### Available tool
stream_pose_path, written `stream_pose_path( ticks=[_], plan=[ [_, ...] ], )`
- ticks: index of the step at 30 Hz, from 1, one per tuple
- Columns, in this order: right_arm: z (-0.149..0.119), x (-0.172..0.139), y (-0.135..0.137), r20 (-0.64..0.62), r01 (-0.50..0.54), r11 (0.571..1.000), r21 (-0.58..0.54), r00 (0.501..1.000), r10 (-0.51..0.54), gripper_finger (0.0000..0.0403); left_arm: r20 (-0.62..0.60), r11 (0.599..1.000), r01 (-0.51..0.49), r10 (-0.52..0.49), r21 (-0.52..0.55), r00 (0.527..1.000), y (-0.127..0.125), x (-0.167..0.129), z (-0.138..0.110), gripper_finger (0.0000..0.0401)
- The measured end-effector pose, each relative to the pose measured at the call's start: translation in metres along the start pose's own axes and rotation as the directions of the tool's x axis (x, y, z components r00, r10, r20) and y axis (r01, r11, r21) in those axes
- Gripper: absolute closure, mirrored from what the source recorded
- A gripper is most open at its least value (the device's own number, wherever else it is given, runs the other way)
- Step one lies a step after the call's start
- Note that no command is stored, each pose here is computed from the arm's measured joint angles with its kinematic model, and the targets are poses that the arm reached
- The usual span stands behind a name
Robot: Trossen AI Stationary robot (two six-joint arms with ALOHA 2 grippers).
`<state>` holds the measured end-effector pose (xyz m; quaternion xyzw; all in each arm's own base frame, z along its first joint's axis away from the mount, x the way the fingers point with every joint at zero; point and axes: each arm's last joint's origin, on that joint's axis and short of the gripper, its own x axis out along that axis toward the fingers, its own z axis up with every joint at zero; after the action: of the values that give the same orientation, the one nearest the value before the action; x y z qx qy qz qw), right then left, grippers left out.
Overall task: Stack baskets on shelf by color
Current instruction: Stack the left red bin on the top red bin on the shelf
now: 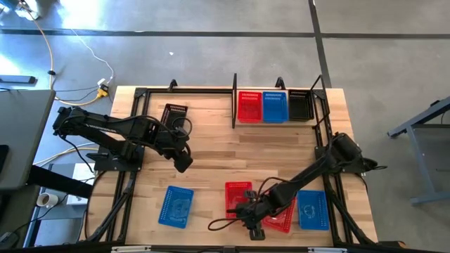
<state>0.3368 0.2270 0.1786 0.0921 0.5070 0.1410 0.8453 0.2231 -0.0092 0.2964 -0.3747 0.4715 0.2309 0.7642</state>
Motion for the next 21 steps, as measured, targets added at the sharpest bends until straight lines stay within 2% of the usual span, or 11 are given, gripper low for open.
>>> stream_pose_path(
  ticks=[11,14,18,21],
  plan=[
    [-0.0031,0.0084,-0.0036,-0.017,0.032,0.999,0.002,0.999,-0.032,0.0263,0.018,1.0,-0.013,0.013,0.0,1.0,0.0003,0.0,0.0005,0.0254],
    [-0.0033,0.0084,-0.0032,-0.025,0.02,1.0,0.002,1.0,-0.02,0.0302,0.018,1.0,-0.012,0.012,0.0,1.0,0.0003,0.0,0.0005,0.0254],
    [-0.0038,0.0083,-0.0028,-0.038,0.002,1.0,0.002,0.999,-0.002,0.0384,0.022,1.0,-0.015,0.015,0.0,1.0,0.0004,0.0,0.0006,0.0254],
    [-0.004,0.008,-0.0031,-0.038,0.01,1.0,0.005,0.999,-0.01,0.0386,0.041,1.0,-0.029,0.029,-0.001,0.999,0.0008,0.0,0.0012,0.0254]
  ],
)
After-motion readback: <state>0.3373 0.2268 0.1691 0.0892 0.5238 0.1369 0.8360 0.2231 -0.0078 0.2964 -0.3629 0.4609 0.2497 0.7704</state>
